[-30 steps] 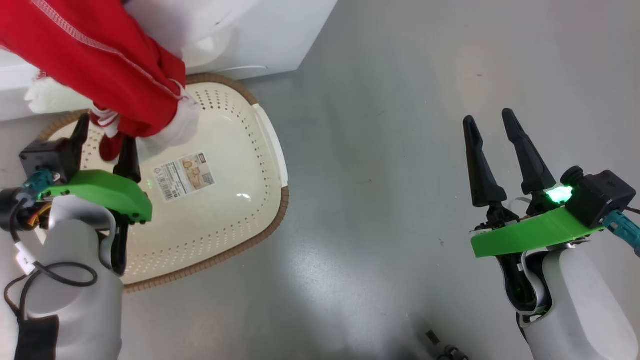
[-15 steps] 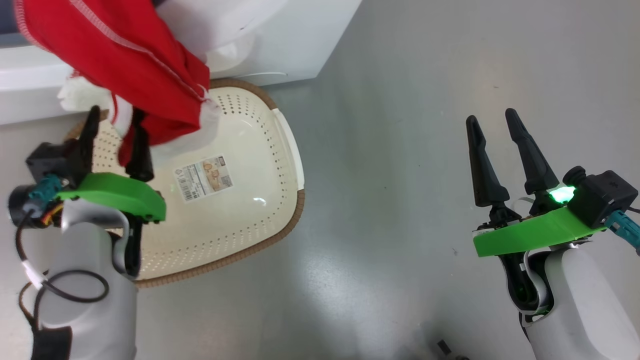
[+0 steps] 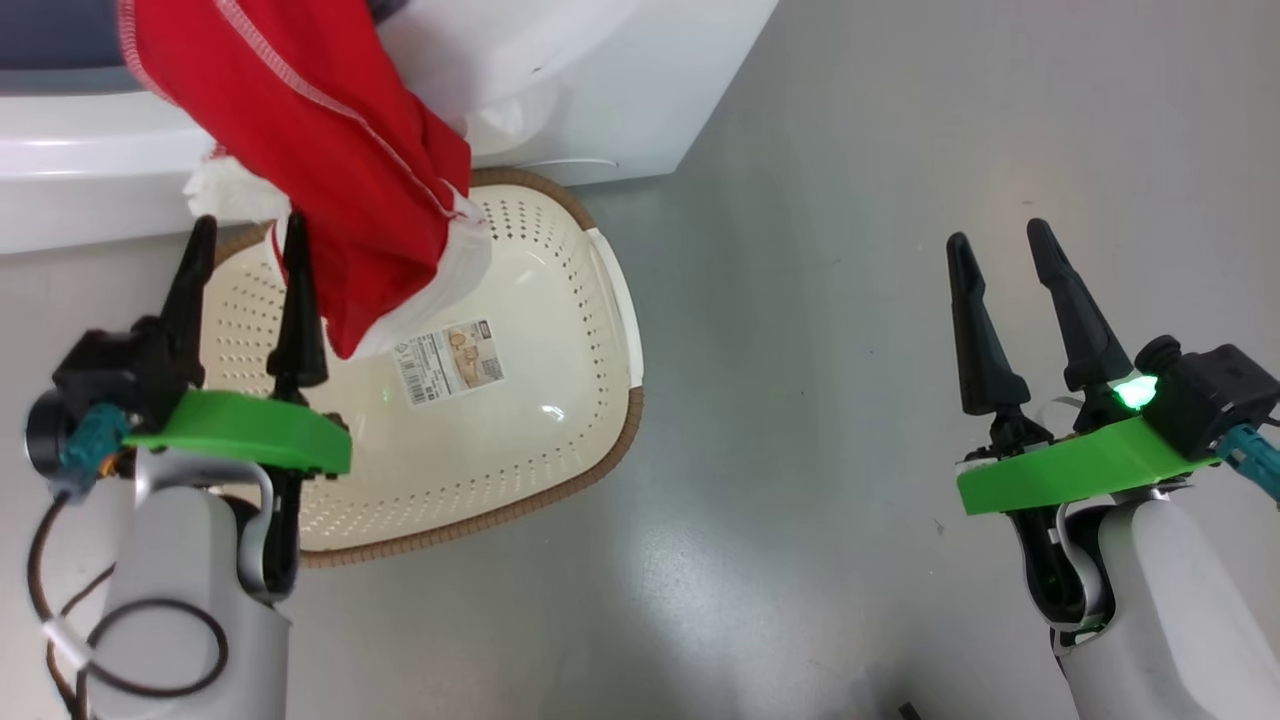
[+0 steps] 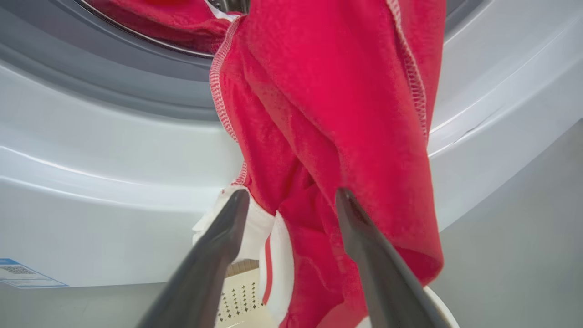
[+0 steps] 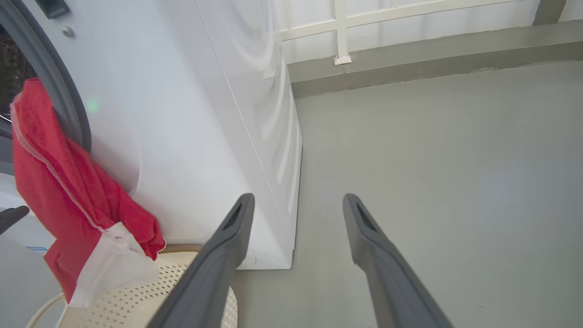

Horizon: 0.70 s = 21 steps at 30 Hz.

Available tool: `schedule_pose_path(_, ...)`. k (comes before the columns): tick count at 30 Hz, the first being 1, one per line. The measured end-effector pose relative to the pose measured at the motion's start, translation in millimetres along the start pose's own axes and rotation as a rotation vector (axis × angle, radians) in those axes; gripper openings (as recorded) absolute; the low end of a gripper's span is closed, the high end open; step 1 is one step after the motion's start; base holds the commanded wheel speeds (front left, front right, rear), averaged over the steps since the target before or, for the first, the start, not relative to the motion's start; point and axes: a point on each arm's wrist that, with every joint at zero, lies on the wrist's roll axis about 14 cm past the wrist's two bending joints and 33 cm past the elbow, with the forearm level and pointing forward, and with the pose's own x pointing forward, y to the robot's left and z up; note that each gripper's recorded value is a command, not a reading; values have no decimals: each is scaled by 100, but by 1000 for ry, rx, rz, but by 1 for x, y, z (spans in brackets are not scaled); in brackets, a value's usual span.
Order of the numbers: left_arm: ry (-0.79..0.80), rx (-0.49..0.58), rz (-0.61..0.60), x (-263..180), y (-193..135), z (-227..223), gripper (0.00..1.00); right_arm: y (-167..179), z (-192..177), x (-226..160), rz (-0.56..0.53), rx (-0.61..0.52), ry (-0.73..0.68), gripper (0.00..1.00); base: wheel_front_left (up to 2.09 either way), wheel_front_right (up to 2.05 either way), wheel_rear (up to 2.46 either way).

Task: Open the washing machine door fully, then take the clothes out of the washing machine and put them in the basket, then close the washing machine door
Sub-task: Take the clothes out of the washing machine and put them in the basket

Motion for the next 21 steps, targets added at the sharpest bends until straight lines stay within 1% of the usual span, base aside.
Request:
schedule_pose_path(6,-31,10,-4,-14,0,9,100,3,-5,-4,9,-21,19,100,0,0,0)
schedule_pose_path(11,-48,-23,-7,-29,-2,13,100,6,-5,-3,17,-29,18,100,0,0,0)
schedule_pose_path(17,-72,-33,-11,-45,-3,21,100,7,-9,-5,24,-61,33,100,0,0,0)
schedule_pose_path(21,-84,-44,-4,-56,-3,25,100,7,-13,-7,25,-62,45,100,0,0,0)
